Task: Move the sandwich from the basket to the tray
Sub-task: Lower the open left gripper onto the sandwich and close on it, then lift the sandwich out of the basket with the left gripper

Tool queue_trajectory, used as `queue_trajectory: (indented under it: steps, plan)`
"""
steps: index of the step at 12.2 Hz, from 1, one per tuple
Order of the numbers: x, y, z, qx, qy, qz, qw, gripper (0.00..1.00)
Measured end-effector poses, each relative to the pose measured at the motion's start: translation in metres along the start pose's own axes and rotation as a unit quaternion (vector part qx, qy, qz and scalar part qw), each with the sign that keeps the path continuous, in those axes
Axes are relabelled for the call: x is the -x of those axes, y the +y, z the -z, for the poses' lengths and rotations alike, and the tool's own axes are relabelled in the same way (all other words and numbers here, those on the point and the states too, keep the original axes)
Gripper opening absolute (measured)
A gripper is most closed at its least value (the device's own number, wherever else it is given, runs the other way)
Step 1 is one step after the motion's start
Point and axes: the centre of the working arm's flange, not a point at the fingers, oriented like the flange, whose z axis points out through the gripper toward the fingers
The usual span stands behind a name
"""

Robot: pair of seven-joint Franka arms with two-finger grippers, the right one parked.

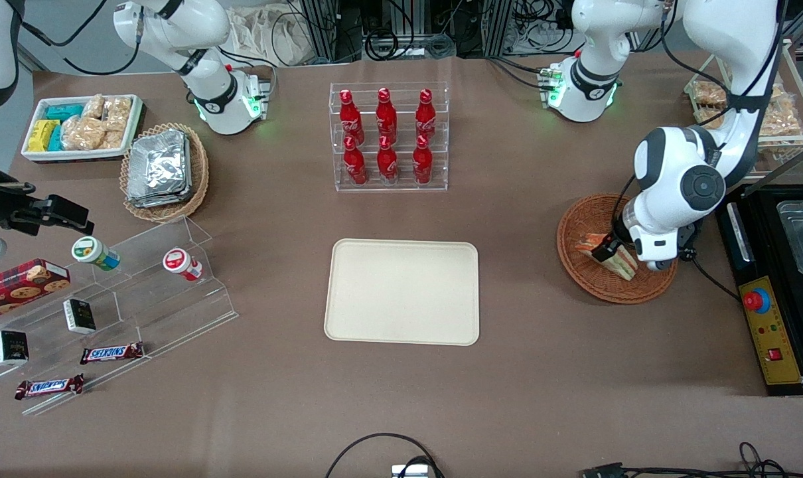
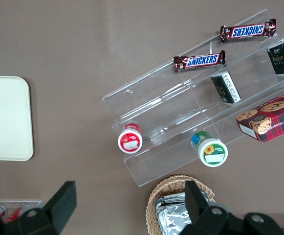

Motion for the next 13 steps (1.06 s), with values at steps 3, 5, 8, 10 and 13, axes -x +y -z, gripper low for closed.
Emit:
queue_trajectory:
  steps: [3, 5, 8, 10, 13]
  plan:
    - [-0.001, 0.001, -0.012, -0.002, -0.005, 0.009, 0.9999, 1.0]
    - [-0.003, 0.002, -0.019, 0.002, -0.004, 0.023, 0.9997, 1.0]
    - [-0.008, 0.001, -0.028, 0.003, -0.005, 0.035, 0.9994, 0.98]
    - [-0.01, 0.001, -0.027, 0.005, -0.004, 0.039, 0.9992, 0.81]
    - [-0.013, 0.004, -0.022, 0.011, 0.001, 0.04, 0.9991, 0.45]
